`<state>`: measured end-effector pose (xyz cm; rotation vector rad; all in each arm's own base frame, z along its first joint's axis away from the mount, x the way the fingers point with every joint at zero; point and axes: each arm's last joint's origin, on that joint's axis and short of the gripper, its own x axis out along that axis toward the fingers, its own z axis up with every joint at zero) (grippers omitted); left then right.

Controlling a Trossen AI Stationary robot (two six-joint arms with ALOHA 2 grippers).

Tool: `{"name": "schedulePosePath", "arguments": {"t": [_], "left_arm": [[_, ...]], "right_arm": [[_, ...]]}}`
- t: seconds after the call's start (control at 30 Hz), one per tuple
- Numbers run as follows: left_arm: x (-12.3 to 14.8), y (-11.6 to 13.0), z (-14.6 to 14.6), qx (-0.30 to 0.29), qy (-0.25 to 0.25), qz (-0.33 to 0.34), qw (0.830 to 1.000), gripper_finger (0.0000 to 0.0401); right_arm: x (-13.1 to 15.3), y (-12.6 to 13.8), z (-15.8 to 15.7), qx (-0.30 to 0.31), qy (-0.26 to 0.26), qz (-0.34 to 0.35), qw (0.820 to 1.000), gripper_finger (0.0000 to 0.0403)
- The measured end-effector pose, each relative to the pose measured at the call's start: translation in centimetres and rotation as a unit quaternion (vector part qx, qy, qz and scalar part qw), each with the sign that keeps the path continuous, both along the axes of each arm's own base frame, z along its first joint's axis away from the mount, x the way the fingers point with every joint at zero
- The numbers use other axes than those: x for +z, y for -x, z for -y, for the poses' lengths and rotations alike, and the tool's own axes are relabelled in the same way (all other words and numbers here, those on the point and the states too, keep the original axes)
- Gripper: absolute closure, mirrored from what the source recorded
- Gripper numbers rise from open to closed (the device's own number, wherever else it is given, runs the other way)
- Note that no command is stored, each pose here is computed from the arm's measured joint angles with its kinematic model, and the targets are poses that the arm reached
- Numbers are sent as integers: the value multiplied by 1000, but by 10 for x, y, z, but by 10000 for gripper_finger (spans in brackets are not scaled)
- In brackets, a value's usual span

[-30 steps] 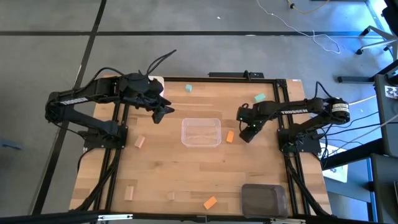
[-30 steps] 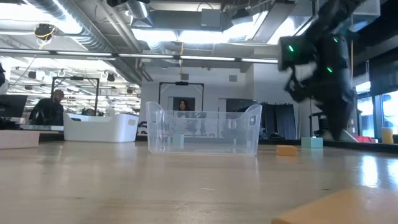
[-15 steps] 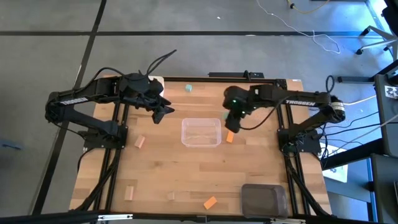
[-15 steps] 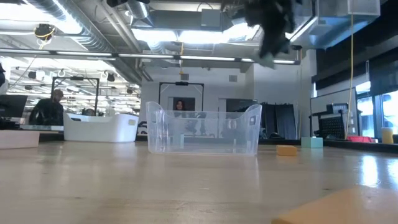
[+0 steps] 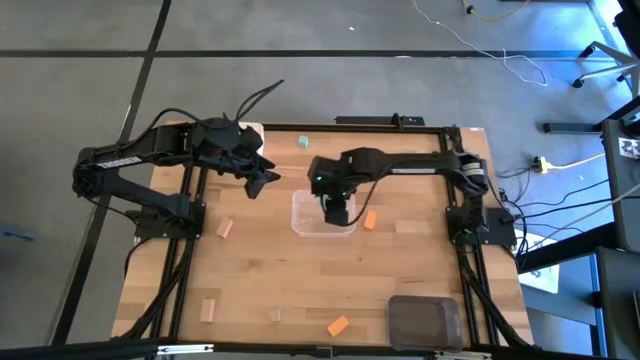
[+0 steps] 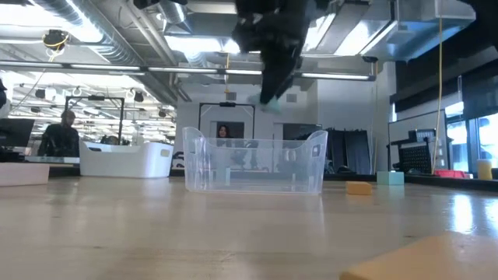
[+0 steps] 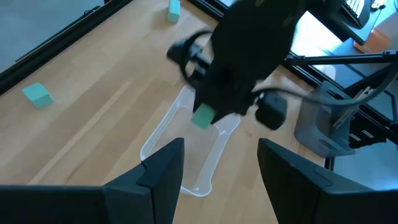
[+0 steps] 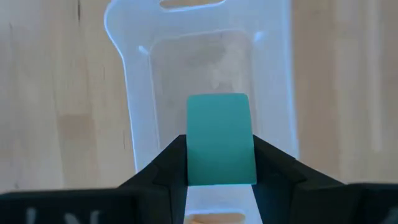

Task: Sort & place blocks by color
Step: Put the bottom blue block into the transparent bin, then put the left blue block into the transparent bin

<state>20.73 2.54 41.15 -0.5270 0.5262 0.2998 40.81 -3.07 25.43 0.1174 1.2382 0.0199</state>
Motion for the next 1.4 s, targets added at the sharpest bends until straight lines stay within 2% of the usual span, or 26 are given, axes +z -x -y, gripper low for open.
{"name": "schedulePosePath", "arguments": {"t": [0.17, 0.27, 0.5, 0.8, 0.93, 1.2, 1.4], "left_arm": [[0, 0, 0, -7, -6, -3, 1000, 204], [-3, 2, 1, -20, -16, -23, 999, 204], [-12, 9, 3, -45, -11, -80, 996, 204], [-12, 9, 4, -49, -11, -81, 995, 204], [-12, 9, 4, -49, -11, -81, 995, 204], [-12, 9, 4, -49, -11, -82, 995, 204], [-16, 13, 3, -31, -22, -110, 993, 204]], "right_arm": [[-28, -11, 0, 19, -3, -28, 999, 271], [-41, -15, 0, 26, -23, -41, 999, 271], [-61, -21, -1, 39, -37, -56, 997, 271], [-83, -25, -1, 54, -35, -81, 995, 262], [-84, -26, -1, 65, -32, -80, 994, 237], [-83, -25, -1, 64, -39, -85, 994, 229], [-51, -25, -1, 81, -40, -98, 991, 227]]}}
